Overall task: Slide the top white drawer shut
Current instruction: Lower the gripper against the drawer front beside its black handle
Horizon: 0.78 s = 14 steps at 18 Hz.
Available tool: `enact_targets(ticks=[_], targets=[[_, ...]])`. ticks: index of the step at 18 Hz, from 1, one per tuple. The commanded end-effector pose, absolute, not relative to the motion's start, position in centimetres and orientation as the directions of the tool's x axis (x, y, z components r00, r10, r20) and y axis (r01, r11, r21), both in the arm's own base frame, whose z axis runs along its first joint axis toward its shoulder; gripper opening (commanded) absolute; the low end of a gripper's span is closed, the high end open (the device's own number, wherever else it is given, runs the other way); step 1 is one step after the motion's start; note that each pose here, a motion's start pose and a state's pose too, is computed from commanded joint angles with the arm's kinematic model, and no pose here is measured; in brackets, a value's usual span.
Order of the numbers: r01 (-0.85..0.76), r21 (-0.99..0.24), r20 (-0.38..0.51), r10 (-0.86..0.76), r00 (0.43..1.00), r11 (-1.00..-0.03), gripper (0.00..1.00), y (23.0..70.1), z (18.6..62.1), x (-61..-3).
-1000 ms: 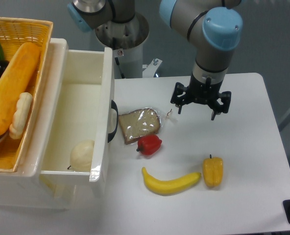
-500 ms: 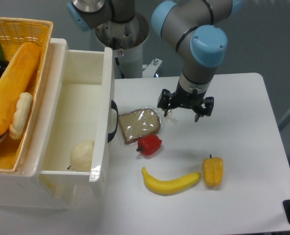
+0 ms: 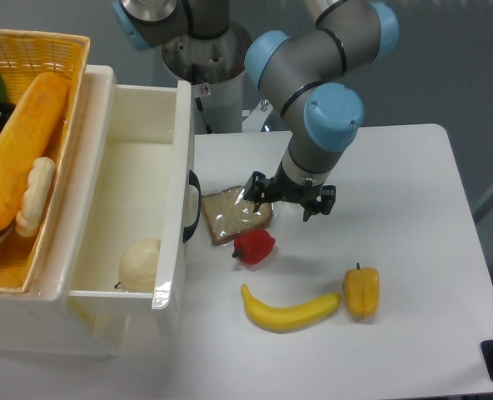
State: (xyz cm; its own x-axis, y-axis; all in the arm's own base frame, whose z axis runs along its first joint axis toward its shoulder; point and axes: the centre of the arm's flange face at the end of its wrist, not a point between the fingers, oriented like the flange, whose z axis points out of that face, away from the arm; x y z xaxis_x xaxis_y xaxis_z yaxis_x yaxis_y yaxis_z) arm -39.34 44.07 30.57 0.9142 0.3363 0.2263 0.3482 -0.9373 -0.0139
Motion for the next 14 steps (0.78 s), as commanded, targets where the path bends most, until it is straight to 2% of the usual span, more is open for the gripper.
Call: enact_targets(ticks=[14], targets=[[0.327, 0.003, 0.265, 0.316, 0.911, -0.945, 1.0, 47.1, 28.9, -36.3]])
